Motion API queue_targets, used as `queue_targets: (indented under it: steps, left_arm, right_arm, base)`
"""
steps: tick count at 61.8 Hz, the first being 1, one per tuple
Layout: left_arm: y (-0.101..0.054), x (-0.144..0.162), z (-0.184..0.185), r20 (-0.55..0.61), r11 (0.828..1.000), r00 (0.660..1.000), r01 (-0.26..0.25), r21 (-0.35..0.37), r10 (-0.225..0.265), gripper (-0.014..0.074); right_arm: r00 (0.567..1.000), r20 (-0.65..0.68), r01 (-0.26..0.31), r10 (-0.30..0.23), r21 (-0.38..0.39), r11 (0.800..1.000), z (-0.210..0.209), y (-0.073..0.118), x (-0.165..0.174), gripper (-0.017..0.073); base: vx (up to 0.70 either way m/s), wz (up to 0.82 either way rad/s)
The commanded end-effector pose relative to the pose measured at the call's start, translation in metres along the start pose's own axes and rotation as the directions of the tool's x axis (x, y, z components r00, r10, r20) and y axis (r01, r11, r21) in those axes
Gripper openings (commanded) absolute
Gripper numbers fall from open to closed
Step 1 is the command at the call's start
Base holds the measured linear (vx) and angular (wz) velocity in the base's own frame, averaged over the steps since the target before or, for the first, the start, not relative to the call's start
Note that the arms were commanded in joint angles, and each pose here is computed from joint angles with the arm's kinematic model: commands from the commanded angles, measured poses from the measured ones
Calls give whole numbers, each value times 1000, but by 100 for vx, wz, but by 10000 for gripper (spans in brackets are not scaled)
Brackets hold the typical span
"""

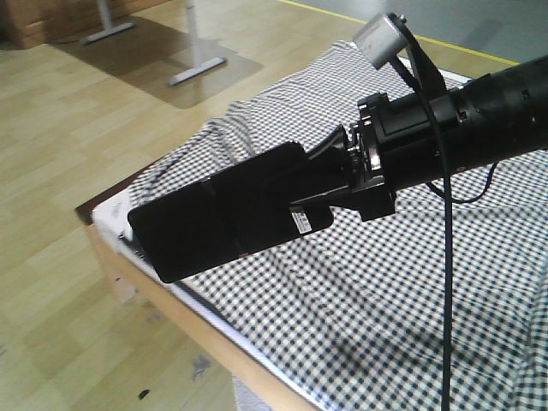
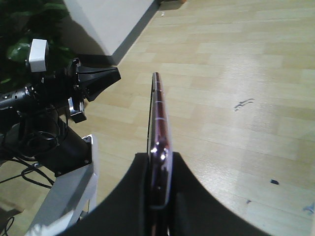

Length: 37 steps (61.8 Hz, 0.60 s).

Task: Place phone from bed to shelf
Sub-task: 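Hold the phone in the right gripper while the base turns away from the bed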

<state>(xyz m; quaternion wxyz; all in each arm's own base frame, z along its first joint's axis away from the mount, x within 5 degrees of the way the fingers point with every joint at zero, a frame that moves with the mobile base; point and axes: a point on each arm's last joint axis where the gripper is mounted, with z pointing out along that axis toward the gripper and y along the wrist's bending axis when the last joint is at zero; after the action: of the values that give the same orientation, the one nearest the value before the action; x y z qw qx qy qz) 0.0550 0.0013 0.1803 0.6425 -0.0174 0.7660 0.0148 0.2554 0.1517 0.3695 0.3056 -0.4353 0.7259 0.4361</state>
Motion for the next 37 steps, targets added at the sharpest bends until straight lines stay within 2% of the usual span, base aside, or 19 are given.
queue_targets:
  steps: [1,37]
  left_arm:
    - [0,-6,0,71,1000,997,12,-3,-12,1]
    - [0,-6,0,71,1000,997,12,-3,-12,1]
  right_arm:
    - [997,76,33,-27,-83,996,-11,23,-14,-4]
    - [997,76,33,-27,-83,996,-11,23,-14,-4]
  base:
    - [-11,44]
    - [-11,43]
